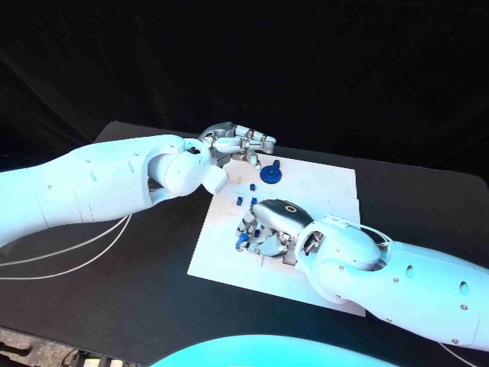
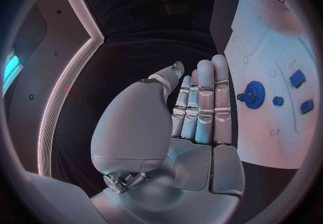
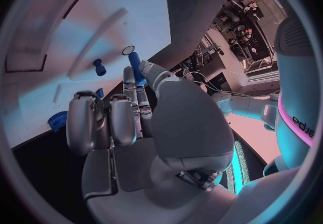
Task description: Assemble the parts on the task board
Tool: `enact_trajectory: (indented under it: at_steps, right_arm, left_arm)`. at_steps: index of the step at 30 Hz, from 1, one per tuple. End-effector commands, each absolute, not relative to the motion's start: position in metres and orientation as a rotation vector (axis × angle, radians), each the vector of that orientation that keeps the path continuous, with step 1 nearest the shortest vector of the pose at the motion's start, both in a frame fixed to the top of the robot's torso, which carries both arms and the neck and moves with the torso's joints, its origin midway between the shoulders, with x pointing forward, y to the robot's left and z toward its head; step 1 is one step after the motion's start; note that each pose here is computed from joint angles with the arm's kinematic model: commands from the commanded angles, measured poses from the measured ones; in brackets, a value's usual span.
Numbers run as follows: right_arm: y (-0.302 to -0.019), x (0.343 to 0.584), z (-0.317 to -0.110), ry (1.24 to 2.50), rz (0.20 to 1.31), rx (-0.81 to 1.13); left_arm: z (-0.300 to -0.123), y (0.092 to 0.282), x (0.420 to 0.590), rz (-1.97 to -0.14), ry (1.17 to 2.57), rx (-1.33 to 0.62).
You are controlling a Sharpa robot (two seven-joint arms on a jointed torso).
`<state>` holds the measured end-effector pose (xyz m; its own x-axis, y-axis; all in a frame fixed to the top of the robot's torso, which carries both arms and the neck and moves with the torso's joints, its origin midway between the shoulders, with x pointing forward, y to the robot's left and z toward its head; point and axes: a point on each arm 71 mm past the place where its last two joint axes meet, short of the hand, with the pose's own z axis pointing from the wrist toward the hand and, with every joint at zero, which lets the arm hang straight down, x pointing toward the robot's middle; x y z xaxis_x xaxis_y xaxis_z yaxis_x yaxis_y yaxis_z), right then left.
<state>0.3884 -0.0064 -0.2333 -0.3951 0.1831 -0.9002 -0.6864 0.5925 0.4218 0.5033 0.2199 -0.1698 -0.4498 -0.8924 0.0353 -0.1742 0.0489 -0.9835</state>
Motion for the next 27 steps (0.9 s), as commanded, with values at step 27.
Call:
enact_trajectory:
  at_steps: [27]
  right_arm:
    - [-0.0044, 0.3895, -0.2424, 1.747, 0.877, -0.464]
  left_arm:
    - [-0.1689, 0.218, 0.5024, -1.472, 1.704, -1.076]
